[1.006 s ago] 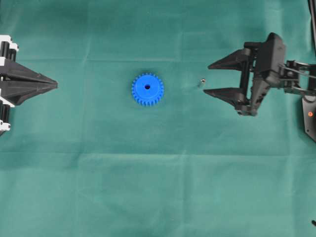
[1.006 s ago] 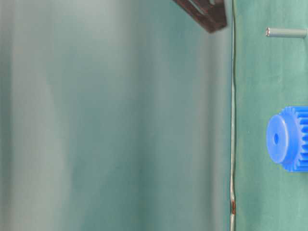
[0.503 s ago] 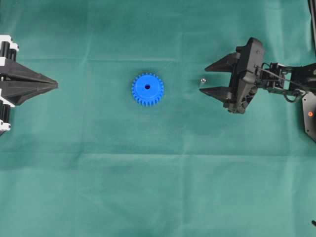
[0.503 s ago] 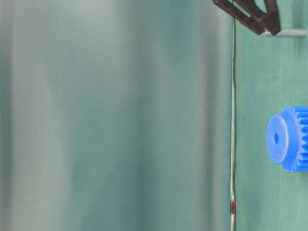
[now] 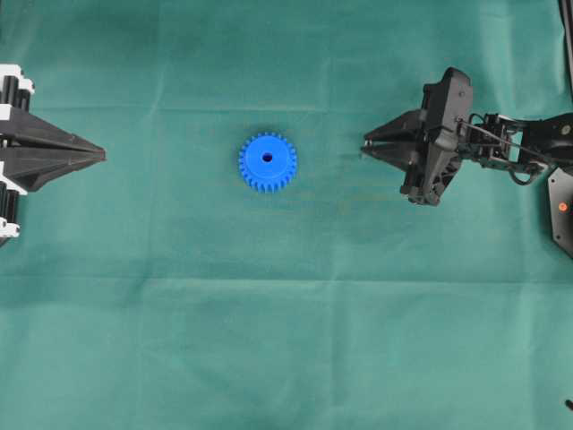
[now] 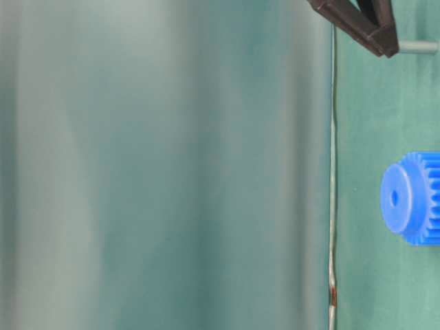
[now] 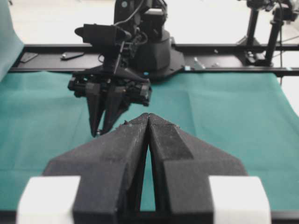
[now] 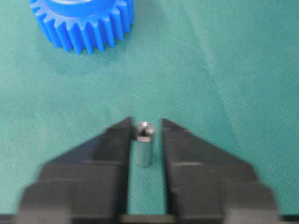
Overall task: Insert the shaft placed at a random location into the center hole of the medium gear at another random location.
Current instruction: 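Close the right gripper around the upright silver shaft, then lift the shaft and carry it left over the blue gear's hole, then lower the held shaft into the blue gear's center hole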
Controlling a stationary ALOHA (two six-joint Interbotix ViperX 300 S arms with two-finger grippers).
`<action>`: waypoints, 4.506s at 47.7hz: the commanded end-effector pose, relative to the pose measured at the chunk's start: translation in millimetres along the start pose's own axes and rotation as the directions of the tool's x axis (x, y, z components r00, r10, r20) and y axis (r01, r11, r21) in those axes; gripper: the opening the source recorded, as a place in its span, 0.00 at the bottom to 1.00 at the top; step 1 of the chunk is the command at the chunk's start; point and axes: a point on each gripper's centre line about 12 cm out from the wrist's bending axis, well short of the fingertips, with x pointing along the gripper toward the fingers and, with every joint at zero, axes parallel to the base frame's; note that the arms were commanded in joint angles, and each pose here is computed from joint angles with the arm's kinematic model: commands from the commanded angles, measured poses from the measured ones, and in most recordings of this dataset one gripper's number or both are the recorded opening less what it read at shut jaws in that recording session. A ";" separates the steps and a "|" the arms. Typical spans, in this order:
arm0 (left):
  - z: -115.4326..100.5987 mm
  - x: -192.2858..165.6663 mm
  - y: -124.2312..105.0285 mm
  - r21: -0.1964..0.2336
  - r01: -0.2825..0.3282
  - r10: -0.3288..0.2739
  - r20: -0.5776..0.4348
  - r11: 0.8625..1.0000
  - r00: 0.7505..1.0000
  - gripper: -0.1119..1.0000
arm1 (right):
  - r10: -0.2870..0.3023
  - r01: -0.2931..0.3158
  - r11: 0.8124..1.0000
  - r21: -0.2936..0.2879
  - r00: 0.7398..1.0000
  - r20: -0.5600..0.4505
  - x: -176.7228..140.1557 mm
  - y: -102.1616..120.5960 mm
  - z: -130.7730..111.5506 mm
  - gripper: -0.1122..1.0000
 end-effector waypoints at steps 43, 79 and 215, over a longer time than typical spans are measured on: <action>6.6 2.7 0.3 -0.003 -0.001 0.001 0.005 1.000 1.000 0.10 | 0.036 -0.036 0.999 0.003 0.996 0.087 -33.4 9.1 78.2 0.22; 3.5 2.7 0.4 -0.002 -0.001 0.001 -0.021 1.000 1.000 0.10 | 0.087 -0.085 0.996 -0.025 0.992 0.087 48.3 36.7 120.1 0.22; 2.6 2.7 0.4 -0.002 -0.001 0.001 -0.029 1.000 1.000 0.10 | 0.105 -0.105 0.994 -0.030 0.994 -0.001 102.0 52.5 88.7 0.22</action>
